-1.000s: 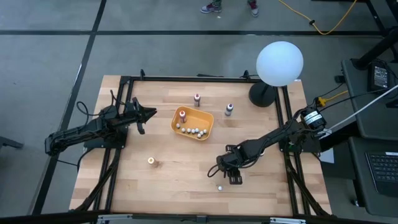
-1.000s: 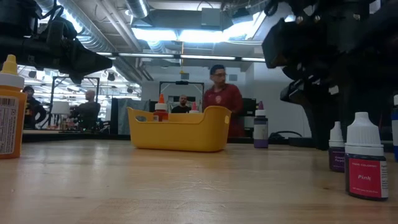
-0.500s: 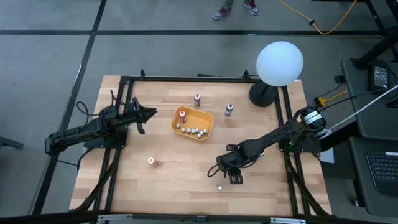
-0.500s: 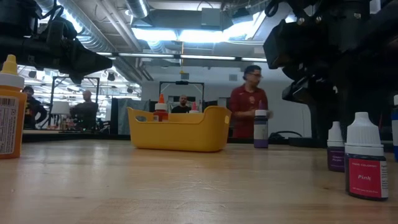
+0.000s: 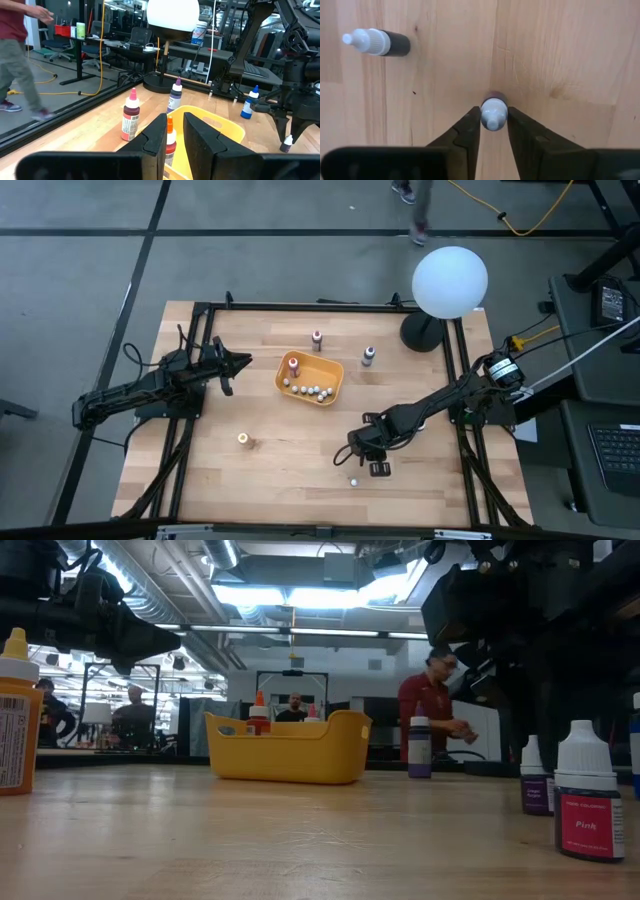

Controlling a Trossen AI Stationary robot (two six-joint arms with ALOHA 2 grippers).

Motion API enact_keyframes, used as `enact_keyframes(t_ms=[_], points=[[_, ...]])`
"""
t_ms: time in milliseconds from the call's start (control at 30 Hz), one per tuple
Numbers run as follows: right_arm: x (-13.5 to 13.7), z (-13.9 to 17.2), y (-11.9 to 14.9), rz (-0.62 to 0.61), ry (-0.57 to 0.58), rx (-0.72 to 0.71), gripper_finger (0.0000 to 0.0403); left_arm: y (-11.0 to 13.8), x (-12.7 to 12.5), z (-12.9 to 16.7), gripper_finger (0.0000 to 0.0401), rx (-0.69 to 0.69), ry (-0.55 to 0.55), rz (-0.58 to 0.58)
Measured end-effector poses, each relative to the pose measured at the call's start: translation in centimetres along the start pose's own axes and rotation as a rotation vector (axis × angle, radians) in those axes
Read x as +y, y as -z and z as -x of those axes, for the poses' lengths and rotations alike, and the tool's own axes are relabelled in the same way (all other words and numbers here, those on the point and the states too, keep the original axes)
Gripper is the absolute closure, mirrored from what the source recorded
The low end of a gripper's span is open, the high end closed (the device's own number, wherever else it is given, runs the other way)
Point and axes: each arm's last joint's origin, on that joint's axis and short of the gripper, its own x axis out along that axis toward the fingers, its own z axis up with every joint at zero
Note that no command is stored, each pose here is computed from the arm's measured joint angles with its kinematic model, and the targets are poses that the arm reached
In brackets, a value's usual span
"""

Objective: Pick & Place food coloring
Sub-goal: Put the small purple food coloring bottle into the yellow bin

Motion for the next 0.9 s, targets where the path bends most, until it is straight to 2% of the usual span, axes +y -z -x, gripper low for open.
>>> enact_keyframes(t_ms=[900], points=[[0.11,0.0,-0.23,0.049,-0.013,-0.024,0.0298,0.0,0.0,0.0,0.0342,0.0,0.0,0.0]])
